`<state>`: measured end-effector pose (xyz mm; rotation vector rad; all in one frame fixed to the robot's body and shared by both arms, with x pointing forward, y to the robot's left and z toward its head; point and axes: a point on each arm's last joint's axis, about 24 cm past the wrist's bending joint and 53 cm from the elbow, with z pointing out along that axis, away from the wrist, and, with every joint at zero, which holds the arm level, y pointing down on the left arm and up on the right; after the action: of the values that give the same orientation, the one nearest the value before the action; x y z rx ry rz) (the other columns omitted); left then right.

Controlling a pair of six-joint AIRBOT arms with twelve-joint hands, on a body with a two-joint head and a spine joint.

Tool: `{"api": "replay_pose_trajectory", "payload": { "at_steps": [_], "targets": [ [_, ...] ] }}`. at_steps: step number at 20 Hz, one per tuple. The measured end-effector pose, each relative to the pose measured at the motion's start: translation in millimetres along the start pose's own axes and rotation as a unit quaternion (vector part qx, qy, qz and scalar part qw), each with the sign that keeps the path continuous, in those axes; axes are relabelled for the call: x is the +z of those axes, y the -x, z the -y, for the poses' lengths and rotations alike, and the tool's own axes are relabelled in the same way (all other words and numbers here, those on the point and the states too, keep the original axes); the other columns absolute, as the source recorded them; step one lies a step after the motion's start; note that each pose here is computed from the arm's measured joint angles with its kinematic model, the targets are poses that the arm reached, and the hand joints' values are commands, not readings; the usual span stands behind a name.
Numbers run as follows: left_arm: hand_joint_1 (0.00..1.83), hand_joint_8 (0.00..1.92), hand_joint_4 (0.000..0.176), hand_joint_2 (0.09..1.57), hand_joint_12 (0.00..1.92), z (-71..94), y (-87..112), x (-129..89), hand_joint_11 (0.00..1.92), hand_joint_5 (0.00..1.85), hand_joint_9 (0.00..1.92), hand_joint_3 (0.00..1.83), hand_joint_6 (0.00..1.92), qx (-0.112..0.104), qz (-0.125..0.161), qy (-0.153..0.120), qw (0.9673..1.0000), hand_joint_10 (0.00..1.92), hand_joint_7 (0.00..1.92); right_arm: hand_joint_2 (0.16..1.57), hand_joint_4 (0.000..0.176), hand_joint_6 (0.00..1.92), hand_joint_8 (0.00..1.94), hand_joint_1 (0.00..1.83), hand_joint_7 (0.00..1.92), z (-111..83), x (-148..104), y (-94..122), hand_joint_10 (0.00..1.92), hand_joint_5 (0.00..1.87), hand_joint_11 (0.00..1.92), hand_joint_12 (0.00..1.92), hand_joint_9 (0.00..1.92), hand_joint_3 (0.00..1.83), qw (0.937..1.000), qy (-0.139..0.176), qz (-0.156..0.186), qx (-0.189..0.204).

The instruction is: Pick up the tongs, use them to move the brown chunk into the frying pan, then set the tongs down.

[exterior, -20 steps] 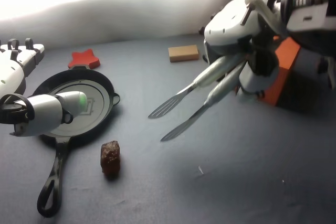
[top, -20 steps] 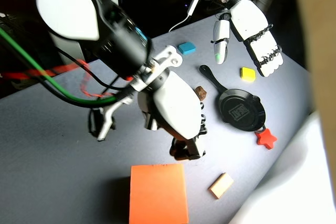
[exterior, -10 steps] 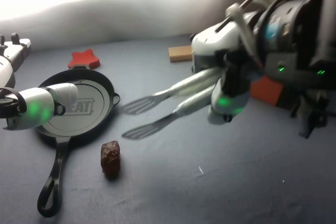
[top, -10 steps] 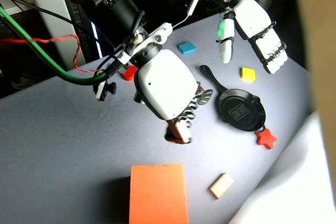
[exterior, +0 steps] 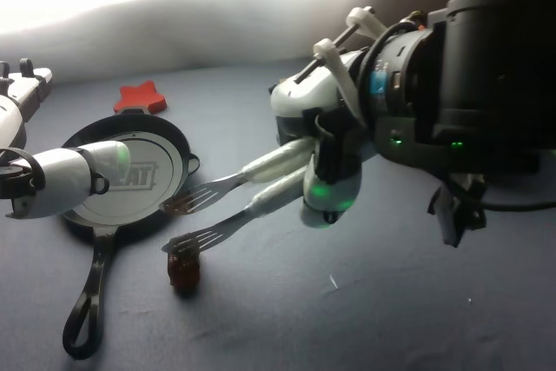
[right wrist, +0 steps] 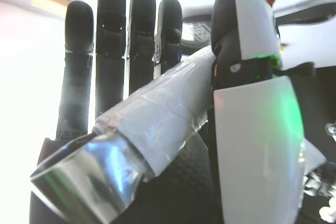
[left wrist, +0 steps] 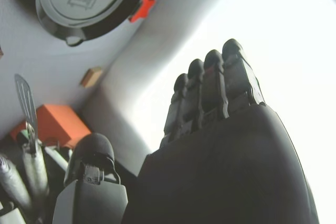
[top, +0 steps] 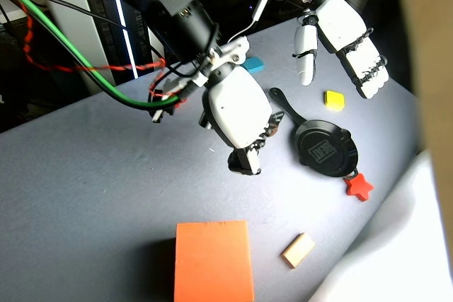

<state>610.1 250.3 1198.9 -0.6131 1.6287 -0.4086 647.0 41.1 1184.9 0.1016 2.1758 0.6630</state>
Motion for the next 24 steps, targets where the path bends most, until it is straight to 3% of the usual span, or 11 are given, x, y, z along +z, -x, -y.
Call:
{"api": "replay_pose_trajectory", "payload": {
  "at_steps": [6, 15, 19, 24],
  "targets": [
    [0.00, 0.00, 0.000, 1.19, 0.00, -0.9, 0.4, 1, 0.01, 0.03, 0.02, 0.00, 0.00, 0.004, 0.000, 0.001, 1.0000, 0.00, 0.05, 1.16, 0.000, 0.00, 0.00, 1.04, 0.97, -16.7, 4, -17, 0.04, 0.93, 0.40, 1.36, 0.97, 0.00, 0.9996, 0.020, -0.018, 0.000],
    [0.00, 0.00, 0.000, 1.18, 0.00, -4.0, -0.6, 4, 0.00, 0.01, 0.02, 0.00, 0.00, 0.008, -0.005, 0.004, 0.9999, 0.00, 0.05, 1.16, 0.000, 0.00, 0.00, 1.07, 0.95, -10.7, 18, -16, 0.03, 0.90, 0.39, 1.36, 0.96, 0.00, 0.9998, 0.013, -0.016, 0.007],
    [0.00, 0.01, 0.000, 1.18, 0.00, -3.3, -1.1, 4, 0.00, 0.03, 0.02, 0.00, 0.01, 0.009, -0.006, 0.003, 0.9999, 0.00, 0.06, 1.15, 0.000, 0.00, 0.00, 1.08, 0.94, 1.3, 23, -26, 0.02, 0.89, 0.36, 1.35, 0.94, 0.00, 0.9996, 0.000, -0.026, 0.008],
    [0.00, 0.00, 0.000, 1.18, 0.00, -3.2, -0.8, 4, 0.00, 0.01, 0.02, 0.00, 0.00, 0.008, -0.006, 0.003, 0.9999, 0.00, 0.05, 1.14, 0.000, 0.01, 0.01, 1.08, 0.97, 2.2, 25, -28, 0.03, 0.92, 0.41, 1.36, 0.97, 0.00, 0.9996, 0.003, -0.027, 0.010]
  ]
}}
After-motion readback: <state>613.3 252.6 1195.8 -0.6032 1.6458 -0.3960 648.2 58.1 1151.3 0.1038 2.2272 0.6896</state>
